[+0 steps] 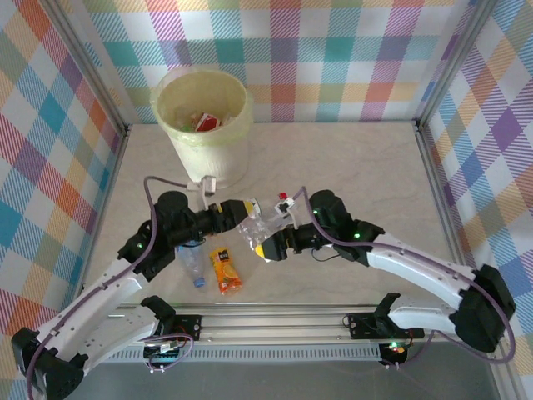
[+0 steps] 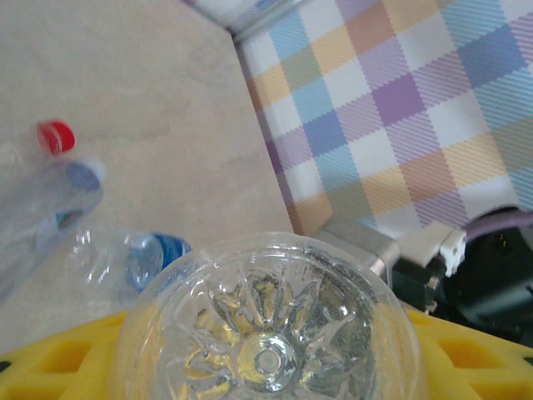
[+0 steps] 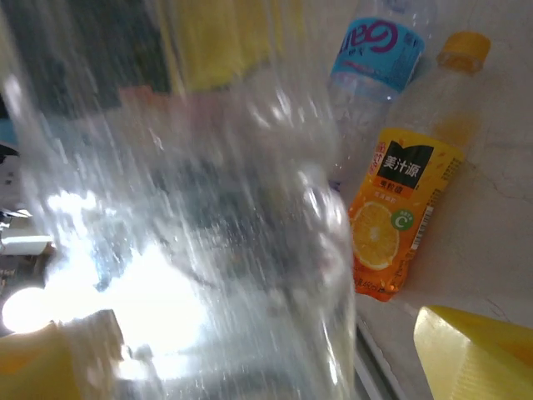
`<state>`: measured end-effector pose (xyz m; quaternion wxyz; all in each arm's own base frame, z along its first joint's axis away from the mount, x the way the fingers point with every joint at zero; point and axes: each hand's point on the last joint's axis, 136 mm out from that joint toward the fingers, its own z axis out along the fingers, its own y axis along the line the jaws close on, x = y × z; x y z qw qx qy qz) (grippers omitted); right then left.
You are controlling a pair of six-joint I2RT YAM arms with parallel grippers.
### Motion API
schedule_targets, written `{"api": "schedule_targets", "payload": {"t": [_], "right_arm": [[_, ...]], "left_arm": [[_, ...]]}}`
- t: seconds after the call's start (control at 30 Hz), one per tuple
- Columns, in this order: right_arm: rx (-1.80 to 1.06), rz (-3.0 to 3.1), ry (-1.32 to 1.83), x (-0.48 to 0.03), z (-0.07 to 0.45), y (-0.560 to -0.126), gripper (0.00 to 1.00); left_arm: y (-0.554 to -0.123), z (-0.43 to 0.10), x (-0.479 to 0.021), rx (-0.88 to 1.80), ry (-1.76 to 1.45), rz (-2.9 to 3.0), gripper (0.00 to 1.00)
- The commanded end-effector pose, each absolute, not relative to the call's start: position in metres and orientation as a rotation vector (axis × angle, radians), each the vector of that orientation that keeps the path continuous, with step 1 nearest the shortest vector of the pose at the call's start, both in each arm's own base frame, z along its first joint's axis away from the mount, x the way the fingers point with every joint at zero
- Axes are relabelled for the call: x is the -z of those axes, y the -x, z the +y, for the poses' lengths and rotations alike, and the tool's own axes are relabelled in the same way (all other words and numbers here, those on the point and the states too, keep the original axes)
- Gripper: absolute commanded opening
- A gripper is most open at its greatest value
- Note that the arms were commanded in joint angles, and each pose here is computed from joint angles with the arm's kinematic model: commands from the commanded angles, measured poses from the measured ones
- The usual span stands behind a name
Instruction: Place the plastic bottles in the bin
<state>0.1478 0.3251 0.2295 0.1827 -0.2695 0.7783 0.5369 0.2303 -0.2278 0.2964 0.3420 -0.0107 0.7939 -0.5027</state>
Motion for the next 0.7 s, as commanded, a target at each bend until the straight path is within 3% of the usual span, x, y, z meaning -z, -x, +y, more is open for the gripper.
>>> {"api": "schedule_targets", "payload": {"t": [0.0,0.33,0.67], "right_arm": [[-1.426,2.147,0.744,-0.242,0.307,-0.149,0.99],[-1.156,2.038,0.649,-0.283,0.262,-0.16,1.0],[-0.978,2.056,0.593,-0.275,0.231,-0.164,1.0]], "left_arm": [[-0.25,-0.214,-0.316,1.169,0.034,2.071,0.49],[-0.343,-0.181,-0.437,0.878,0.018,1.923,0.49],[-0.456,-0.126,-0.486,0.603,0.157,1.819,0.51]]}}
